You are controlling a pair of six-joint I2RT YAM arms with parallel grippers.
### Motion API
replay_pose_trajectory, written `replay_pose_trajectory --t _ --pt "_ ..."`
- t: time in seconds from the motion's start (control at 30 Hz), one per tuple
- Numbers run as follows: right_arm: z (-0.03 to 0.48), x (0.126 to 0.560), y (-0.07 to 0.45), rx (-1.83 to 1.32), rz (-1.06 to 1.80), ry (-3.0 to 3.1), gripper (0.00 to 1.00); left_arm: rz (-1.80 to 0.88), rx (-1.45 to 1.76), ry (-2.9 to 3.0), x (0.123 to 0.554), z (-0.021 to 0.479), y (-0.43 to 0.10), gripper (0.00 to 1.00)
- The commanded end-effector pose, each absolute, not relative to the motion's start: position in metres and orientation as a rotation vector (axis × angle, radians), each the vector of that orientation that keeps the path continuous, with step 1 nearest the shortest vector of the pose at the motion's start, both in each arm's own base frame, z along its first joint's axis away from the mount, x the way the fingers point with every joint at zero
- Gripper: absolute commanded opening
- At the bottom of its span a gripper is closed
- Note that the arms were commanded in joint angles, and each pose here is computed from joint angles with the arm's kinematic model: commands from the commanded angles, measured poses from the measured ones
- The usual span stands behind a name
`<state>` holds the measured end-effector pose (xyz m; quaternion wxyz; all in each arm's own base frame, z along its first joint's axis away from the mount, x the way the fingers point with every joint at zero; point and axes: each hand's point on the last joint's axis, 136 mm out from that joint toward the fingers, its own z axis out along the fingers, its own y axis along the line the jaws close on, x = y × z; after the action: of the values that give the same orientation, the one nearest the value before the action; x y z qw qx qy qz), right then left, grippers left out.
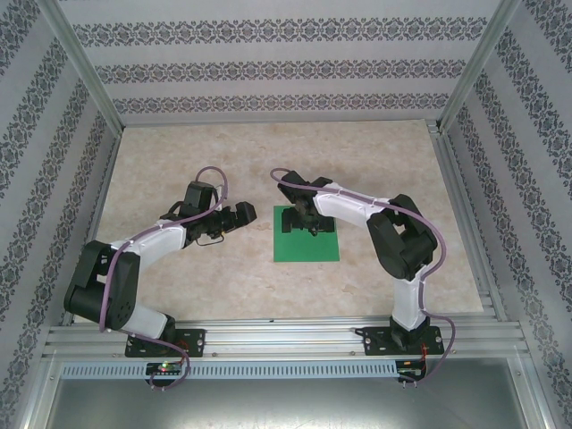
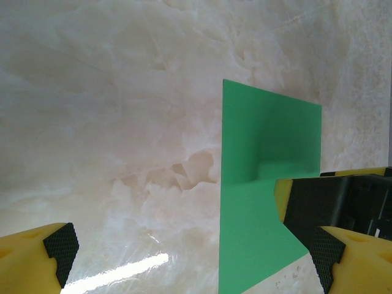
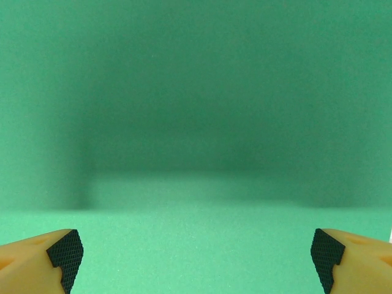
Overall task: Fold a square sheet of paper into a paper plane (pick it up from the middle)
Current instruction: Fold the square sheet of paper in half at the center of the table.
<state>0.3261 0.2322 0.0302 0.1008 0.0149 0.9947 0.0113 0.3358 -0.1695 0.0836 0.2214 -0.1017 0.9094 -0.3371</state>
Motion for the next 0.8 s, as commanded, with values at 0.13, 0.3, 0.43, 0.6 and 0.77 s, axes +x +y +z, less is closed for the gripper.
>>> replay_pose_trajectory --t 0.13,0.3,0.43,0.6,0.77 --pt "0.027 0.333 0.234 0.079 0.03 2.947 0.98 -0.975 -0.219 2.445 0.341 0.103 -0.177 1.0" --pt "0.015 0.333 0.233 0.093 0.01 2.975 0.98 -0.98 -0.221 2.45 0.338 0.099 -0.178 1.0" --pt "0.003 0.327 0.234 0.094 0.014 3.007 0.98 -0.988 -0.209 2.453 0.336 0.099 -0.178 1.0" --pt "-0.013 0.316 0.231 0.087 -0.01 3.047 0.98 -0.982 -0.171 2.462 0.333 0.102 -0.179 1.0" --pt "-0.02 0.311 0.227 0.092 -0.045 3.058 0.98 -0.981 -0.166 2.464 0.332 0.103 -0.179 1.0"
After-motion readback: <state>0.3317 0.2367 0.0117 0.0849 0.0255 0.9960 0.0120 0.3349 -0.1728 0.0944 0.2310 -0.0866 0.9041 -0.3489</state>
